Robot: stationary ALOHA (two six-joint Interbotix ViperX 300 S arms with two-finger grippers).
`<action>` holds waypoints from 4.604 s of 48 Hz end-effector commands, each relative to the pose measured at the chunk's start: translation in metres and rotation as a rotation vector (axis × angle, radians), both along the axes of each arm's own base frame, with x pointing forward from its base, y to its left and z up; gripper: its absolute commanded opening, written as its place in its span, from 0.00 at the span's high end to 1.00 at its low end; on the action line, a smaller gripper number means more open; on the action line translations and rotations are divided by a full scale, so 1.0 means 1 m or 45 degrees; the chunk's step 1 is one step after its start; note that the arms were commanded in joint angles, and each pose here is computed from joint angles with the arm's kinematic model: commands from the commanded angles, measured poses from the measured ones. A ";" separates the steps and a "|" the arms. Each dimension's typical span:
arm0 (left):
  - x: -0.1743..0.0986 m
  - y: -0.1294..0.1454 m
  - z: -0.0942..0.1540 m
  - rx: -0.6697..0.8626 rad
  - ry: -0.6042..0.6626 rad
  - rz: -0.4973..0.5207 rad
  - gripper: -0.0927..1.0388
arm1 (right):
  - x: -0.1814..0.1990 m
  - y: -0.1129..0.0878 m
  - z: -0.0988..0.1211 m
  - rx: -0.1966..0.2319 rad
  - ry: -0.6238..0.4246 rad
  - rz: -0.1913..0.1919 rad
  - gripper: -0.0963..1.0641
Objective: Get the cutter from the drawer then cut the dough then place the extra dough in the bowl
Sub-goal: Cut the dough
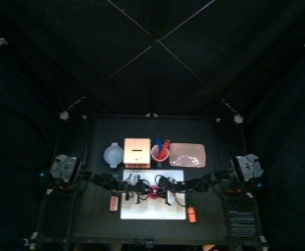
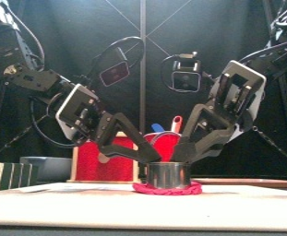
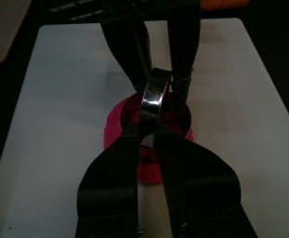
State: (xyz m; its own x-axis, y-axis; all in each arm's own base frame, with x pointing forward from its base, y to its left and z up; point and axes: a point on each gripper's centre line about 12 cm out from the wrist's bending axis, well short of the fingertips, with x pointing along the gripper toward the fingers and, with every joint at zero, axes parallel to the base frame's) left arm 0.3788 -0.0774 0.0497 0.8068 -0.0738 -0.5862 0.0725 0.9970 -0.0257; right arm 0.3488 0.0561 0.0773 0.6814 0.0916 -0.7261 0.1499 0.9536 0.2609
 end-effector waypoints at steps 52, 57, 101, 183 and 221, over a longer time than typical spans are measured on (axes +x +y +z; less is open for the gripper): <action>-0.022 -0.008 -0.021 -0.011 0.162 -0.001 0.46 | 0.007 0.000 0.002 0.006 0.006 -0.006 0.39; -0.022 -0.008 -0.020 -0.011 0.162 -0.001 0.46 | 0.010 0.000 0.013 0.001 -0.046 0.009 0.39; -0.017 -0.009 0.002 -0.026 0.086 -0.005 0.42 | 0.020 0.000 0.055 -0.019 -0.234 0.055 0.15; -0.021 0.002 0.074 0.054 -0.298 0.035 0.27 | 0.036 -0.013 0.073 -0.061 -0.298 0.057 0.15; -0.009 0.006 0.019 0.112 -0.168 0.059 0.46 | 0.044 -0.009 0.081 0.032 -0.186 -0.028 0.16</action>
State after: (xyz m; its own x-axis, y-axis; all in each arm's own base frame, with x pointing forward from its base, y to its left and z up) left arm 0.3610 -0.0704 0.0615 0.8612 0.0115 -0.5082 0.0303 0.9968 0.0738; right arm 0.3861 0.0466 0.1330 0.7450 0.0868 -0.6614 0.1331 0.9522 0.2750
